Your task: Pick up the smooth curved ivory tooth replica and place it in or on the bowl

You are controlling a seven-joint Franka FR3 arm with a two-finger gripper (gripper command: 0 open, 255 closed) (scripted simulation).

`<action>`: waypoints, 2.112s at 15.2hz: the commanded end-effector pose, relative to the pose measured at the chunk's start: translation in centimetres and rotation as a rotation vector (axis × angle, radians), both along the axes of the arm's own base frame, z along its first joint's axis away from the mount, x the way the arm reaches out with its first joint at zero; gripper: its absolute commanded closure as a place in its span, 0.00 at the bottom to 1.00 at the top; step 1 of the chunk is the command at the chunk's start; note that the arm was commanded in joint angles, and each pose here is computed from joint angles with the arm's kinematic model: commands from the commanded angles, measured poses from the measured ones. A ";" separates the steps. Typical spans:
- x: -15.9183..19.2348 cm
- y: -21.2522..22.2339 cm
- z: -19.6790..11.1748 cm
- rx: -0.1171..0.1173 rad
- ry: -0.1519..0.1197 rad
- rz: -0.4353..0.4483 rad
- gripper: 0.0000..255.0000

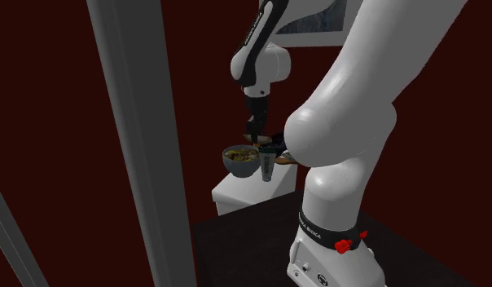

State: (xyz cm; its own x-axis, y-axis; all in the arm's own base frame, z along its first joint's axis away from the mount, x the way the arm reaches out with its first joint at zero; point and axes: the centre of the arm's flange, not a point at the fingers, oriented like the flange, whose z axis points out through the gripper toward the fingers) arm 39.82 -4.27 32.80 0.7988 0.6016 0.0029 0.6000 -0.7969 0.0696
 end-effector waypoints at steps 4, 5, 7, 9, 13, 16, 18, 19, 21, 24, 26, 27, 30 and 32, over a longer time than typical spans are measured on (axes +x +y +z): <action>6.4 0.8 0.1 0.000 0.000 0.000 1.00; 7.7 0.9 0.1 0.000 0.000 0.000 1.00; 10.3 1.1 0.2 0.000 0.000 0.000 1.00; 10.3 1.1 -0.8 0.000 0.000 0.000 1.00; 10.3 1.1 -3.0 0.000 0.000 0.000 1.00; 10.3 1.1 -4.5 0.000 0.000 0.000 1.00; 10.3 1.1 -5.6 0.000 0.000 0.000 1.00; 10.3 1.1 -6.1 0.000 0.000 0.000 1.00; 10.3 1.1 -7.4 0.000 0.000 0.000 1.00; 10.3 1.1 -7.4 0.000 0.000 0.000 1.00; 10.3 1.1 -7.4 0.000 0.000 0.000 1.00; 10.3 1.1 -7.4 0.000 0.000 0.000 1.00; 10.3 1.1 -7.4 0.000 0.000 0.000 0.00; 10.3 1.1 -7.4 0.000 0.000 0.000 0.00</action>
State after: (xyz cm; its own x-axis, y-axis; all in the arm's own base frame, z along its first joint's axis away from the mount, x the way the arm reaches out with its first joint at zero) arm 50.16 -3.16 25.38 0.7989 0.6014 0.0027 0.5998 -0.7971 0.0696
